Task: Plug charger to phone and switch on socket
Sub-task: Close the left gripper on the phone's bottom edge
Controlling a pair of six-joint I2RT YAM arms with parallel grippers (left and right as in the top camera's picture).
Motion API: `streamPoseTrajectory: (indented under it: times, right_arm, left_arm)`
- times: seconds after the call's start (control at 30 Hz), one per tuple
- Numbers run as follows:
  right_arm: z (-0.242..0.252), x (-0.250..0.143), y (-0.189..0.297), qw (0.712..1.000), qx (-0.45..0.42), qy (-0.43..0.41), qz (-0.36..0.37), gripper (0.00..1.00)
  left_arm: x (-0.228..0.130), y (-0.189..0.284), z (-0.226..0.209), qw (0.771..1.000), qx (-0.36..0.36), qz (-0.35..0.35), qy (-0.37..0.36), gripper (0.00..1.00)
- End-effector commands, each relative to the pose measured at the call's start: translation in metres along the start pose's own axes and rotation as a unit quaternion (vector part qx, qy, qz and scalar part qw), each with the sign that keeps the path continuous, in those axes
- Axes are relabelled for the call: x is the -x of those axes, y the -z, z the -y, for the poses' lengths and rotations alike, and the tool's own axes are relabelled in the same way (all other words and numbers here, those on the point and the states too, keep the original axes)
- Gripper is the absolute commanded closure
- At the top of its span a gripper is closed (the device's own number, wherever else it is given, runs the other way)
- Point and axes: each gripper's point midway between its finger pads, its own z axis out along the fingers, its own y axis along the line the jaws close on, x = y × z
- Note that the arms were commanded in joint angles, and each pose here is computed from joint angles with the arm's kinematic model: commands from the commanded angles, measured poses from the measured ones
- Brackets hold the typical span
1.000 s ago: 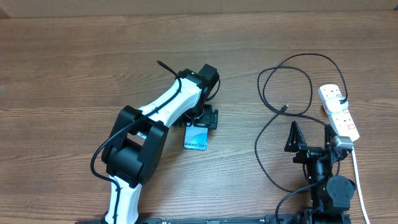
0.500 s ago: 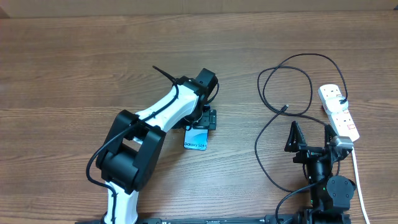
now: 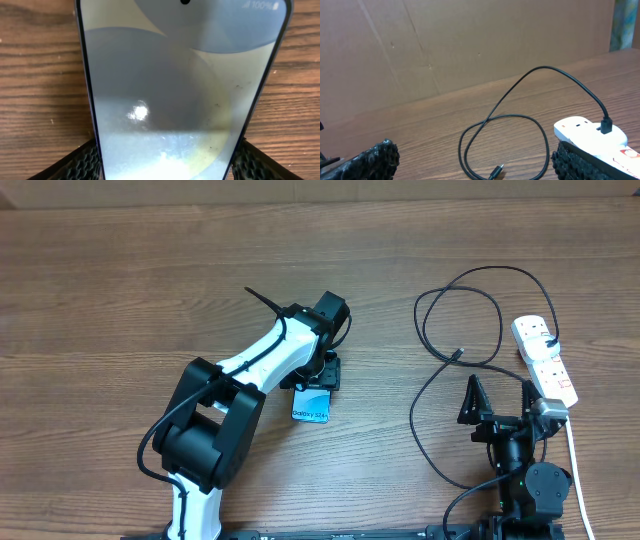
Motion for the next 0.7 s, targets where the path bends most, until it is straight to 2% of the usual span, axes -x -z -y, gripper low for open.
streamPoseTrajectory:
  times: [0.0,0.13,0.37,0.67]
  right_arm:
    - [0.0,-0.001,0.0,1.0,0.0,0.0,0.004,0.0]
    - [0.0,-0.001,0.0,1.0,0.0,0.0,0.004,0.0]
    - [0.0,-0.001,0.0,1.0,0.0,0.0,0.004,0.0]
    - [0.0,-0.001,0.0,1.0,0.0,0.0,0.004,0.0]
  left_arm:
    - [-0.032,-0.038,-0.015,0.996,0.03,-0.067,0.042,0.32]
    - [-0.031,-0.038,-0.015,0.996,0.03,-0.066,0.047,0.32]
    - [-0.026,-0.036,-0.016,0.994,0.021,-0.067,0.089,0.42]
    - [-0.013,-0.029,-0.02,0.992,0.002,-0.064,0.11,0.45]
